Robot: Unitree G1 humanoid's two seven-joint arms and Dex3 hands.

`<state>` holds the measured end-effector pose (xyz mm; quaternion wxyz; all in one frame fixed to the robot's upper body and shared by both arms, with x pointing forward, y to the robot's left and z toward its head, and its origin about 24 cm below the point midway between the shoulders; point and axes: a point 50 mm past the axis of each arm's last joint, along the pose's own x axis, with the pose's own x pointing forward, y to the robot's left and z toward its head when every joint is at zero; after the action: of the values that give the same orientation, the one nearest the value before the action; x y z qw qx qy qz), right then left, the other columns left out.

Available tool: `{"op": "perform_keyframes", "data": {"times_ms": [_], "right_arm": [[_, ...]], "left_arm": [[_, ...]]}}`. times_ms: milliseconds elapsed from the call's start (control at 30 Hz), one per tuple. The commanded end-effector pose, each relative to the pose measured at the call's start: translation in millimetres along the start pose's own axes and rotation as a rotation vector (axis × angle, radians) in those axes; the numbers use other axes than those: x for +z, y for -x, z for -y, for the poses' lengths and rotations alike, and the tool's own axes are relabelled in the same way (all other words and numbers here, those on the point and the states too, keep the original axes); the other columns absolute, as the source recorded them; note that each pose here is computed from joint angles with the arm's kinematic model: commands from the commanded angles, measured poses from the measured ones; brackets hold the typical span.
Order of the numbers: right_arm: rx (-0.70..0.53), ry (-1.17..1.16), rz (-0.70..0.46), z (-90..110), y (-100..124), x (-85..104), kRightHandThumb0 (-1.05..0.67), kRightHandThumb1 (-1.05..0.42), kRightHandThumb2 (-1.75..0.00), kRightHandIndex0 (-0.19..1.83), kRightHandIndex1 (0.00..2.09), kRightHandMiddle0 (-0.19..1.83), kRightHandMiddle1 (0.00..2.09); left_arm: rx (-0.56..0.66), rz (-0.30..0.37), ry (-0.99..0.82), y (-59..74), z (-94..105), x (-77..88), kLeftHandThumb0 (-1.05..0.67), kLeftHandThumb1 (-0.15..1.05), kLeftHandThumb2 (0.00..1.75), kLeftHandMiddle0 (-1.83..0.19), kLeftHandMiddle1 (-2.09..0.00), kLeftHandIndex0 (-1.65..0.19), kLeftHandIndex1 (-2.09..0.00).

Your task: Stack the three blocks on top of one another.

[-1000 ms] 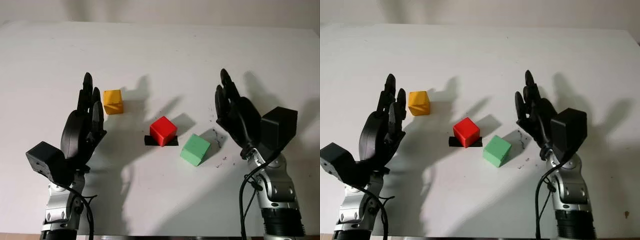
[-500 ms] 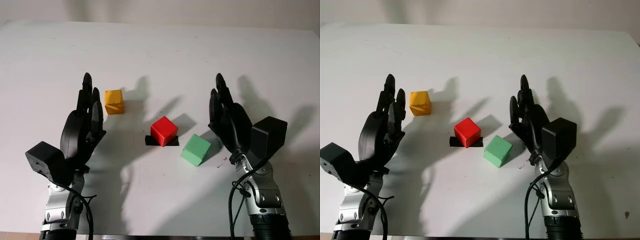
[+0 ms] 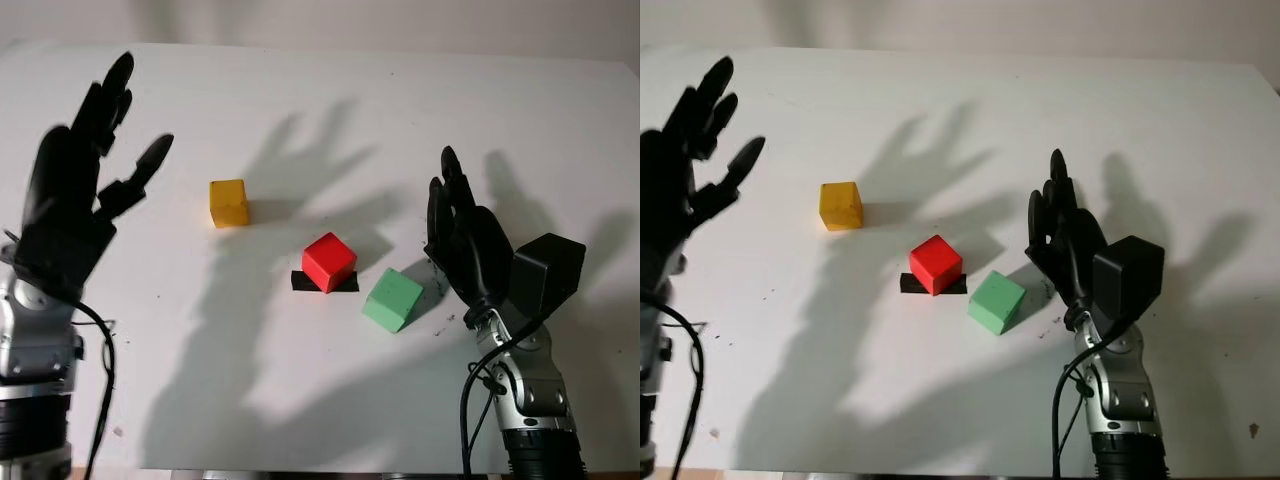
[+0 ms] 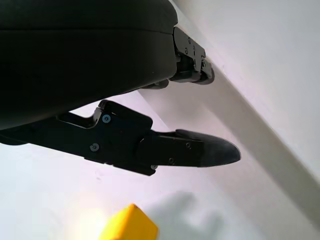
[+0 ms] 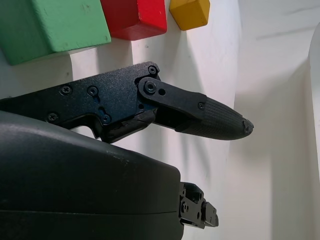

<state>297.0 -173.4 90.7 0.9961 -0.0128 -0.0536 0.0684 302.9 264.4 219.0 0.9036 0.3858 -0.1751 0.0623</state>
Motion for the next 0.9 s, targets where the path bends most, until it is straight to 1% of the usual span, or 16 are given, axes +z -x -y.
{"op": "perform_keyframes", "data": {"times_ms": [0, 67, 167, 267, 367, 500, 600, 700, 800, 867], "right_arm": [[-0.006, 0.004, 0.003, 3, 3, 1.0, -0.75, -1.05, -0.73, -0.19, 0.0, -0.19, 0.0], [-0.008, 0.004, 0.005, 3, 3, 1.2, -0.74, -1.05, -0.73, -0.19, 0.0, -0.19, 0.0], [-0.007, 0.007, 0.006, 3, 3, 1.0, -0.74, -1.05, -0.73, -0.19, 0.0, -0.19, 0.0], [-0.005, 0.008, 0.005, 3, 2, 1.4, -0.74, -1.05, -0.73, -0.19, 0.0, -0.19, 0.0], [-0.008, 0.013, 0.007, 3, 3, 1.4, -0.75, -1.05, -0.73, -0.19, 0.0, -0.19, 0.0], [-0.009, 0.009, 0.006, 3, 3, 1.2, -0.75, -1.05, -0.72, -0.19, 0.0, -0.19, 0.0], [-0.005, 0.004, 0.006, 2, 4, 0.9, -0.74, -1.05, -0.72, -0.19, 0.0, -0.19, 0.0], [-0.002, 0.002, 0.004, 2, 3, 0.1, -0.73, -1.05, -0.73, -0.19, 0.0, -0.19, 0.0], [-0.001, 0.006, 0.002, 2, 3, 0.0, -0.73, -1.05, -0.73, -0.19, 0.0, -0.19, 0.0], [0.001, 0.01, 0.002, 1, 3, 0.1, -0.73, -1.05, -0.73, -0.19, 0.0, -0.19, 0.0]], "left_arm": [[-0.029, 0.029, -0.093, -8.4, -9.0, 14.0, -0.74, 1.04, 0.08, -0.11, -0.04, -0.31, -0.13], [-0.083, 0.009, -0.186, -14.0, -9.5, 20.2, -0.8, 1.03, 0.06, -0.07, -0.03, -0.29, -0.1], [-0.144, 0.029, -0.325, -19.9, -3.5, 25.1, -0.87, 1.04, 0.06, -0.05, -0.04, -0.27, -0.08], [-0.202, 0.022, -0.421, -24.5, 6.0, 25.8, -0.9, 1.04, 0.08, 0.0, -0.03, -0.23, -0.06], [-0.258, 0.01, -0.532, -30.9, 20.6, 26.6, -0.96, 1.05, 0.12, 0.02, -0.03, -0.22, -0.05], [-0.301, 0.007, -0.573, -35.3, 35.7, 27.8, -0.94, 1.03, 0.08, 0.04, -0.04, -0.21, -0.05], [-0.319, 0.017, -0.582, -35.4, 41.4, 26.5, -0.93, 1.02, 0.06, 0.06, -0.04, -0.2, -0.04], [-0.337, 0.033, -0.594, -35.4, 45.9, 26.3, -0.95, 1.04, 0.07, 0.08, -0.04, -0.17, -0.04], [-0.354, 0.033, -0.614, -35.4, 51.4, 26.4, -0.99, 1.05, 0.06, 0.08, -0.05, -0.17, -0.04], [-0.362, 0.029, -0.629, -35.5, 53.5, 26.2, -0.99, 1.03, 0.05, 0.08, -0.05, -0.18, -0.05]]}}
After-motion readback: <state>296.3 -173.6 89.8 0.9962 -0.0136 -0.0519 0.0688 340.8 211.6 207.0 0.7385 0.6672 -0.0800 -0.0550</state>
